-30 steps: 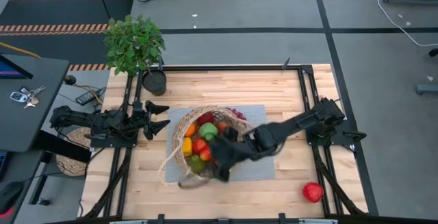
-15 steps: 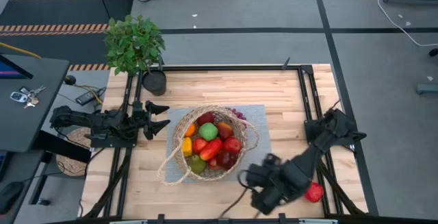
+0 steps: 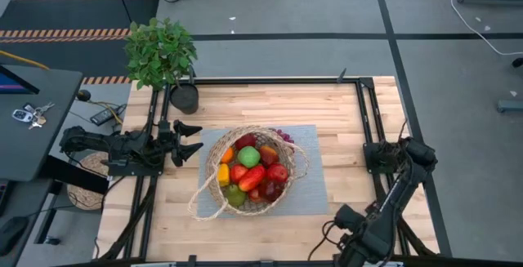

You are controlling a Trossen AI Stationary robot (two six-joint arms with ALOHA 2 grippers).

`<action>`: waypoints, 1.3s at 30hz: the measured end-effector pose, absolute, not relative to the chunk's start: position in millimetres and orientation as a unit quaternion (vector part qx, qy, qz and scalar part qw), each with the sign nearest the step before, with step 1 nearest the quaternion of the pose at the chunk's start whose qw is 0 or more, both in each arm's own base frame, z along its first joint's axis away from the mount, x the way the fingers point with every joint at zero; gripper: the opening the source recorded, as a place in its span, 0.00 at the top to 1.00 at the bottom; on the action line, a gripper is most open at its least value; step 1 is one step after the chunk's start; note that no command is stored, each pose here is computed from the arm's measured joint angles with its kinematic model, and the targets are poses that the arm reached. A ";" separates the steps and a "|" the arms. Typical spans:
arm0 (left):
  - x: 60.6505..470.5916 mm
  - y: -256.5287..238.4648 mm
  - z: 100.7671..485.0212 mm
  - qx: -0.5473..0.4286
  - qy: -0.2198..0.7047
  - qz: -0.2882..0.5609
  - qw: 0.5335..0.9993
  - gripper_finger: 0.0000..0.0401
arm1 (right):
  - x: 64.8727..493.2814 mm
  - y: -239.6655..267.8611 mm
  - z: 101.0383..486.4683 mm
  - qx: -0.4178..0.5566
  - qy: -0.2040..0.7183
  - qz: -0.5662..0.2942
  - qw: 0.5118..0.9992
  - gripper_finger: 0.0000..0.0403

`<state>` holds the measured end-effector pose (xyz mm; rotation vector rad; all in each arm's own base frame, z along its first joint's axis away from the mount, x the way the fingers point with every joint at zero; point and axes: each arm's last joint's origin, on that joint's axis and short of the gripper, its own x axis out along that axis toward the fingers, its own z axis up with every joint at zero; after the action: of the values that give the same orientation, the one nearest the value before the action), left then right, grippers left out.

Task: Build produce basket
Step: Put the red apple into the brown basket

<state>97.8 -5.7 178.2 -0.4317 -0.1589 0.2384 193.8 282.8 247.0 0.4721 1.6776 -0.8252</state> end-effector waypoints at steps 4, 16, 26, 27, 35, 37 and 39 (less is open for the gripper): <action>97.8 -5.7 178.2 -0.213 -0.079 0.118 0.967 0.03 | 184.2 282.7 232.3 0.191 0.734 -0.367 0.539 0.02; 97.8 -5.7 178.2 -0.213 -0.079 0.118 0.967 0.03 | 174.4 278.9 195.1 0.197 0.792 -0.347 0.462 0.01; 97.8 -5.7 178.2 -0.213 -0.079 0.118 0.967 0.03 | 161.8 264.4 172.6 0.236 0.795 -0.317 0.461 0.01; 97.8 -5.7 178.1 -0.213 -0.078 0.118 0.967 0.03 | 158.9 262.0 170.2 0.241 0.792 -0.319 0.461 0.01; 97.8 -5.7 178.2 -0.213 -0.079 0.118 0.967 0.03 | 148.8 248.9 151.8 0.257 0.798 -0.317 0.442 0.01; 97.8 -5.7 178.2 -0.213 -0.079 0.118 0.967 0.03 | 148.5 248.5 150.8 0.257 0.799 -0.316 0.443 0.01; 97.8 -5.7 178.2 -0.213 -0.079 0.118 0.967 0.03 | 148.4 248.5 150.8 0.255 0.800 -0.314 0.443 0.01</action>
<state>97.8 -5.7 178.2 -0.4317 -0.1590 0.2390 148.4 248.5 150.8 0.6335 1.9832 -0.7791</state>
